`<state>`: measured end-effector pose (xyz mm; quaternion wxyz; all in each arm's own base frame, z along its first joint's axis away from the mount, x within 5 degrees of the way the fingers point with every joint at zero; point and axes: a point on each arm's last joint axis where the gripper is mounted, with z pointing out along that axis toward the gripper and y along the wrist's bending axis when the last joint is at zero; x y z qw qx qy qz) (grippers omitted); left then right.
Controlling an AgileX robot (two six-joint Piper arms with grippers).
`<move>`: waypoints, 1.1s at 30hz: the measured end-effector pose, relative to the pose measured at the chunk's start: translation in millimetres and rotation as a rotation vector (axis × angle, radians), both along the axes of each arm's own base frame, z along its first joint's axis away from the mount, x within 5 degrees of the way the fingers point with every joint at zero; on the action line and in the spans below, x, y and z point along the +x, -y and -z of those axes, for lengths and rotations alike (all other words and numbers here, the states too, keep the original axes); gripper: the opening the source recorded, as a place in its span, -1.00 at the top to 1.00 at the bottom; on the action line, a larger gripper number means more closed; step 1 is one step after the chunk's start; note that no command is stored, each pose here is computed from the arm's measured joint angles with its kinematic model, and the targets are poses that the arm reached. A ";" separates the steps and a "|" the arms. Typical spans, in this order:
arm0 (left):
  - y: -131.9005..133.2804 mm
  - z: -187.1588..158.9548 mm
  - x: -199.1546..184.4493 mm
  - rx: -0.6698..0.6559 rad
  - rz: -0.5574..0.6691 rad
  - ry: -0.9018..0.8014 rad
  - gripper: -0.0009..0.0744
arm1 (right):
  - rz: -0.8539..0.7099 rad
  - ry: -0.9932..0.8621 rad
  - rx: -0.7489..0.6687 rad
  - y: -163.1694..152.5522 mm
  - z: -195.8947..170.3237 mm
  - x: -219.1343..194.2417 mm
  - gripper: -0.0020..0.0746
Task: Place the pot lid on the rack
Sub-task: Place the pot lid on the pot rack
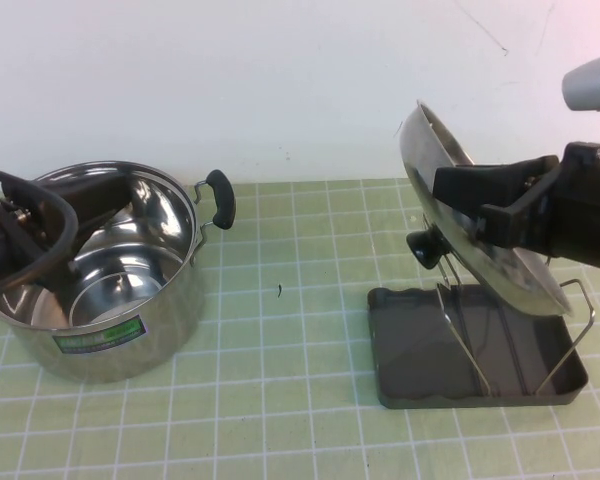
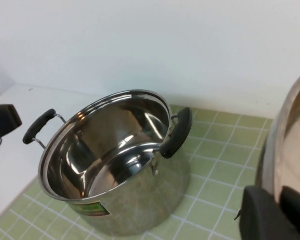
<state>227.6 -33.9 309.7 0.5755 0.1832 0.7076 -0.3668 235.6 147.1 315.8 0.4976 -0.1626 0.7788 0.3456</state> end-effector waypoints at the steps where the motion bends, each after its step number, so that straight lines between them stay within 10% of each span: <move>1: 0.2 0.0 -0.3 -0.001 0.004 -0.001 0.97 | 0.001 0.002 -0.002 0.1 0.0 0.1 0.88; 24: -0.2 5.3 -0.6 0.050 0.005 -0.032 0.97 | -0.086 -0.023 -0.028 -8.6 16.3 2.9 0.29; 33: -10.4 -11.4 -15.9 0.215 -0.196 0.038 0.97 | -0.017 0.219 -0.131 13.4 -23.7 -20.8 0.44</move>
